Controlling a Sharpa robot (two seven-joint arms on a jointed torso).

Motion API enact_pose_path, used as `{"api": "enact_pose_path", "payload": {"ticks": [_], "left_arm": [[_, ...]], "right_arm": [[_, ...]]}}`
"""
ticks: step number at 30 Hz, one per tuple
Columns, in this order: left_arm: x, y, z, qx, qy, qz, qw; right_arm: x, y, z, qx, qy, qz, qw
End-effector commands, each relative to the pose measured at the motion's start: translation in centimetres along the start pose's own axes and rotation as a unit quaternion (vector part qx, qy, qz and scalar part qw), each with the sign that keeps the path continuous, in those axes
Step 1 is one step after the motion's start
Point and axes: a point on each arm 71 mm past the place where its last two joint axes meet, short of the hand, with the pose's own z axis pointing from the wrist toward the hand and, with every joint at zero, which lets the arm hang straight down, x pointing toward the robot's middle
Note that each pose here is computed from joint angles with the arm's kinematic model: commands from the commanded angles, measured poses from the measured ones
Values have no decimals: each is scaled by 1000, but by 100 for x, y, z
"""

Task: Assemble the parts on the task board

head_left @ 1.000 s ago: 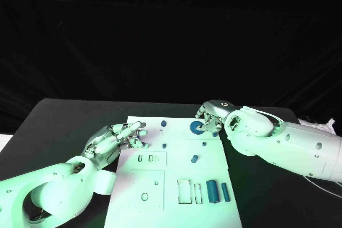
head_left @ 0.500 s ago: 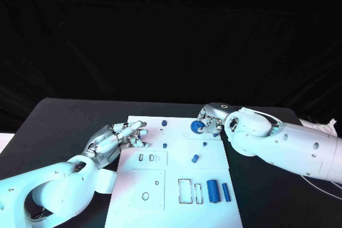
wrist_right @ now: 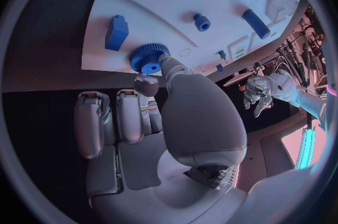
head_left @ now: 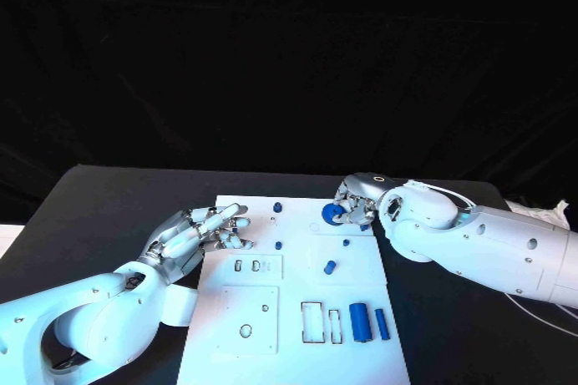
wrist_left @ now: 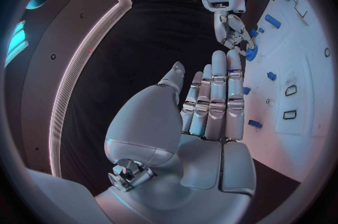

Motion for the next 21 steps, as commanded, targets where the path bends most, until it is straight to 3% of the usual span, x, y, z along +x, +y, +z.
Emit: {"api": "enact_pose_path", "payload": {"ticks": [1, 7, 14, 18, 21], "left_arm": [[23, -8, 6, 2, 10, -6, 1000], [20, -7, 5, 1, 10, -5, 1000], [20, -6, 6, 1, 10, -5, 1000], [19, -5, 6, 1, 10, -5, 1000], [20, -5, 8, 1, 10, -6, 1000]], "right_arm": [[59, -16, 8, 3, 26, -3, 1000], [98, -41, 22, 10, 50, -4, 999], [110, -28, 33, 11, 54, -11, 998], [83, 2, 33, 7, 33, -16, 999], [16, 60, 26, -5, -13, -22, 1000]]}}
